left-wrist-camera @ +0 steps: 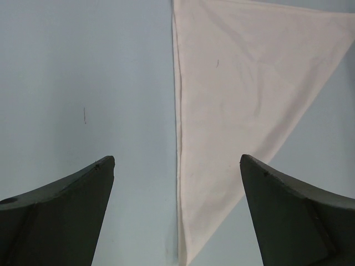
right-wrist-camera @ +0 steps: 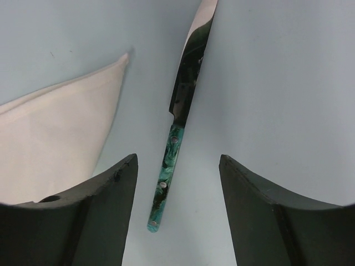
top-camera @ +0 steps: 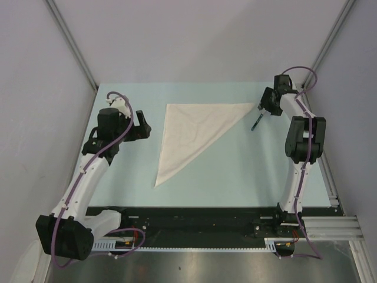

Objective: Fold the napkin, place the utensils inside, and roll it up
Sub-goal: Grab a utensil with the right arm

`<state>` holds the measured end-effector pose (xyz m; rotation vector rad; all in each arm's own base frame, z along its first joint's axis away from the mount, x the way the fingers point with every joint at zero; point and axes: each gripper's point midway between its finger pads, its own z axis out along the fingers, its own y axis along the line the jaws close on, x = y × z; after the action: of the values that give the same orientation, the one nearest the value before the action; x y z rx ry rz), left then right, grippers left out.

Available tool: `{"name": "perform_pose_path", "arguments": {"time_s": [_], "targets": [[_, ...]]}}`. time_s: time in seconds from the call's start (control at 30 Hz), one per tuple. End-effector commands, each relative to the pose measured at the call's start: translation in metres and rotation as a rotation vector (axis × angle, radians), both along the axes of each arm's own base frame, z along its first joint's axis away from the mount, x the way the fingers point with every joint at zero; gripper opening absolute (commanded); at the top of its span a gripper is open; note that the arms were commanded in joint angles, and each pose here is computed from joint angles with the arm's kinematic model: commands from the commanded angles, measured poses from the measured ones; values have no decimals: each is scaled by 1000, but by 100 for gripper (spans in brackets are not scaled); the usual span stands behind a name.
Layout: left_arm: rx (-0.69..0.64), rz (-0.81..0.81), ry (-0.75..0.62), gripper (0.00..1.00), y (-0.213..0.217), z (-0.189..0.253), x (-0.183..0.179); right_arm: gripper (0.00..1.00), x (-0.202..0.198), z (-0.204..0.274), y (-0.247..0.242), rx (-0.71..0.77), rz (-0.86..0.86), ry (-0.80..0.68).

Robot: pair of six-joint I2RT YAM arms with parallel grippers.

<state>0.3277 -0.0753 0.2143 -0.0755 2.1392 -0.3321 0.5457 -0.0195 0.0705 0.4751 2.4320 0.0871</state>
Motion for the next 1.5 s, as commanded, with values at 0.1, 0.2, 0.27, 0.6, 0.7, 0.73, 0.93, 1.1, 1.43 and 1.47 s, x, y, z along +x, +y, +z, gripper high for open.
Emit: {"name": "perform_pose_path", "arguments": {"time_s": [0.1, 0.2, 0.27, 0.6, 0.7, 0.73, 0.93, 1.1, 1.43, 1.47], "targets": [[28, 5, -42, 100, 8, 2, -3, 65, -6, -13, 10, -47, -74, 56], [29, 5, -39, 100, 8, 0, -5, 61, -7, -23, 16, -80, -82, 92], [29, 1, -39, 100, 8, 0, -6, 60, -9, -30, 16, -106, -93, 120], [13, -12, -37, 100, 3, -2, -7, 47, -12, -46, 13, -147, -121, 164], [14, -9, -38, 100, 4, -1, -7, 38, -23, -50, 9, -163, -129, 197], [14, -9, -38, 100, 4, -1, -7, 35, -25, -51, 8, -167, -134, 202], [13, -9, -44, 100, 4, 0, -8, 12, -39, -63, 6, -150, -148, 223], [14, -8, -46, 100, 5, 1, -9, 0, -44, -65, 11, -135, -137, 241], [-47, -63, -49, 100, -10, 3, -13, 0, -81, 4, 42, -43, -212, 100], [-60, -68, -47, 99, -12, 4, -13, 0, -83, 17, 61, -34, -188, 72]]}}
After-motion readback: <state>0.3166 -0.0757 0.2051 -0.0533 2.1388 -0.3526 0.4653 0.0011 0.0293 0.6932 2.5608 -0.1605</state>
